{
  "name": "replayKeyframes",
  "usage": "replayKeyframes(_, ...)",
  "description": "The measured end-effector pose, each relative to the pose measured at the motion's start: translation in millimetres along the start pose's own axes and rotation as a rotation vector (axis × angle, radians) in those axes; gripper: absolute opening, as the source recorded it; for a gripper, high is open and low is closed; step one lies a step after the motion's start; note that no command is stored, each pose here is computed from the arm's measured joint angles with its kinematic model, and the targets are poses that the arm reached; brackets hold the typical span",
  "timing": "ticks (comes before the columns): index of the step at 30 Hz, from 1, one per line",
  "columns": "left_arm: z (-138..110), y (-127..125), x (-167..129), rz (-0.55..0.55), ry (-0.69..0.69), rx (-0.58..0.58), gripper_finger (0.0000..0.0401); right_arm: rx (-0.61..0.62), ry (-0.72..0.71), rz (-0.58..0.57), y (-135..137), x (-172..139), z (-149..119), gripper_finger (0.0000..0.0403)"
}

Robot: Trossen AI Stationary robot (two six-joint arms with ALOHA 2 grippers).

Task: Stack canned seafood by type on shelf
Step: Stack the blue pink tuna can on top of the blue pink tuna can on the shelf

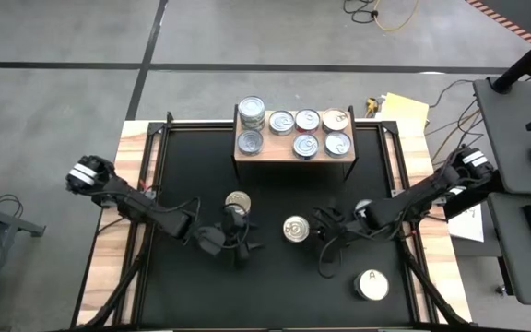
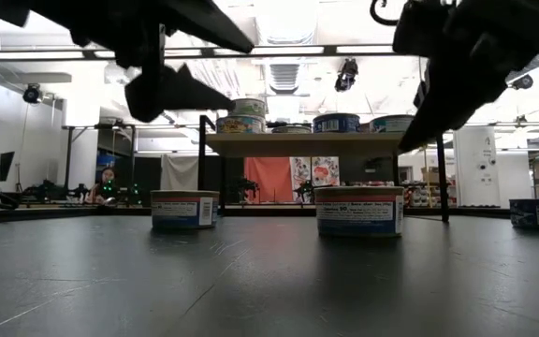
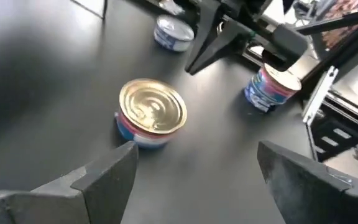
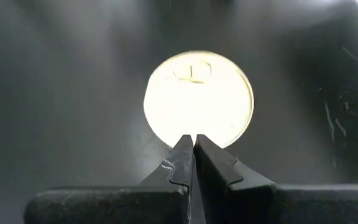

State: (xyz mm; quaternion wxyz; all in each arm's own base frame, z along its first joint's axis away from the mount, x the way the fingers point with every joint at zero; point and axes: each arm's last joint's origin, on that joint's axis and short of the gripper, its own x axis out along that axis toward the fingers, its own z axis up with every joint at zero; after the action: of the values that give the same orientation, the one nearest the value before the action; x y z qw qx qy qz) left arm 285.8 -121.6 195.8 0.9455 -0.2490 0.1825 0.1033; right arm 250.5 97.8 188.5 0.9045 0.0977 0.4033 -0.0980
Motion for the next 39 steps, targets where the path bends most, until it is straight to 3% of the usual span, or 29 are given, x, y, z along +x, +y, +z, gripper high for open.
replayKeyframes(5,-6.9,7.2,12.2,0.021,0.03,-0.029,0.0315,-0.016,0.016,-0.034,3.6,17.0,-7.9,0.0009)
replayKeyframes(12,-16.5,5.0,29.0,-0.031,-0.019,-0.066,0.0315,0.01,0.019,-0.057,11.1,33.4,-16.7,0.0009)
replayKeyframes(30,-26.3,7.1,43.2,-0.026,-0.092,-0.173,0.0315,-0.011,-0.035,-0.076,20.2,29.6,-12.5,0.0009)
replayKeyframes(39,-26.5,9.0,48.1,-0.023,-0.139,-0.255,0.0315,-0.19,-0.055,-0.095,20.3,26.6,-8.5,0.0009)
